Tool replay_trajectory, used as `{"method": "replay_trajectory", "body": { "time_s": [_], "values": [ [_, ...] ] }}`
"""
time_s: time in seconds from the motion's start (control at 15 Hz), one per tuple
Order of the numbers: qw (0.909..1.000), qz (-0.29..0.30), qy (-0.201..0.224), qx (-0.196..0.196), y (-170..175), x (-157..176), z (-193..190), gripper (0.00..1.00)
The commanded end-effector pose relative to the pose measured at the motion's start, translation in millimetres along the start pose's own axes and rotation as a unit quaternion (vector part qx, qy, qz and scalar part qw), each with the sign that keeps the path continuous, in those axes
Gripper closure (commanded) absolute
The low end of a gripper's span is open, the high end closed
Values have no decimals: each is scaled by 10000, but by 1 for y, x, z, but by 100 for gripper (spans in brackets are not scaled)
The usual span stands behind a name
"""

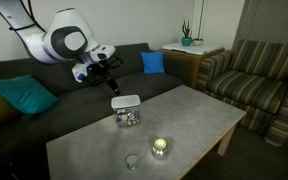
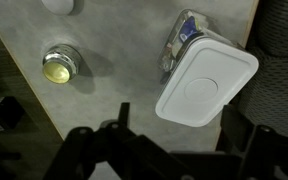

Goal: Put the lid on the container

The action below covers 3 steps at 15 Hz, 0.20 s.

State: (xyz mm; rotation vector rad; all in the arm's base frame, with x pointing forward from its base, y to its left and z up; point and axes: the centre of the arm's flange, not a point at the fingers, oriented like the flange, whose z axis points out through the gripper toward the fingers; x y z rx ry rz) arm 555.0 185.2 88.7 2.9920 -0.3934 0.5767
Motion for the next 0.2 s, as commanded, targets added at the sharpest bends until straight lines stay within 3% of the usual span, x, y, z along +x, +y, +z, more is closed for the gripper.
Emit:
{"method": "replay_trajectory", "body": {
  "time_s": [0.0,0.13],
  "values": [
    [9997,-192,-143,-94,-1,0,-10,0],
    [9996,-231,-168,-80,-3,1,-9,0]
  ]
}}
